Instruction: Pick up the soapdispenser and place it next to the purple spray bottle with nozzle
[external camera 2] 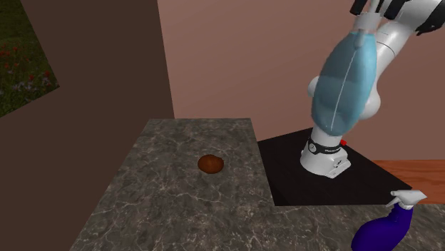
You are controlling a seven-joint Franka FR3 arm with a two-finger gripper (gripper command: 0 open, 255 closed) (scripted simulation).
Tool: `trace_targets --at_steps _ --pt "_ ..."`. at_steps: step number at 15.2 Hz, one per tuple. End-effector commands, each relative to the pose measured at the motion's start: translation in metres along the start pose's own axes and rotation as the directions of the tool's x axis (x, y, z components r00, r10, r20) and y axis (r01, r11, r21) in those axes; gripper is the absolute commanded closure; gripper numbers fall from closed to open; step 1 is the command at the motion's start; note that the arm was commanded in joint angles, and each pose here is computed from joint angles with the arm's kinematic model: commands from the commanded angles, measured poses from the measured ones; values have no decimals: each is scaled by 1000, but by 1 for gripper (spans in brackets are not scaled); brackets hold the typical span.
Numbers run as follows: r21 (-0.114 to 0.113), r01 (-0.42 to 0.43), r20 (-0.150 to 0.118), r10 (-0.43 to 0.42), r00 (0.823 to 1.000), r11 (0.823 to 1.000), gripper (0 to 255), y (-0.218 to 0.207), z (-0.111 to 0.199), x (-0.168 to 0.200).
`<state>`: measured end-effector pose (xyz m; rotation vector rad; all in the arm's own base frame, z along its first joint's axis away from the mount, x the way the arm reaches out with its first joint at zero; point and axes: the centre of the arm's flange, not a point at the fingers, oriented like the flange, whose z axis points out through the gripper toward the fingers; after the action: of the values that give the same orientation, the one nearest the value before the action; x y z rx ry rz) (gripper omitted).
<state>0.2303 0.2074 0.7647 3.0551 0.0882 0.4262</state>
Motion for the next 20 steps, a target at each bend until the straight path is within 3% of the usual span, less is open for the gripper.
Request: trace_targets --at_steps 1,20 --pt "0 -1 0 1 1000 1000 255 -26 -3 -9" --pt "0 -1 0 1 1000 1000 255 -264 -44 -96"
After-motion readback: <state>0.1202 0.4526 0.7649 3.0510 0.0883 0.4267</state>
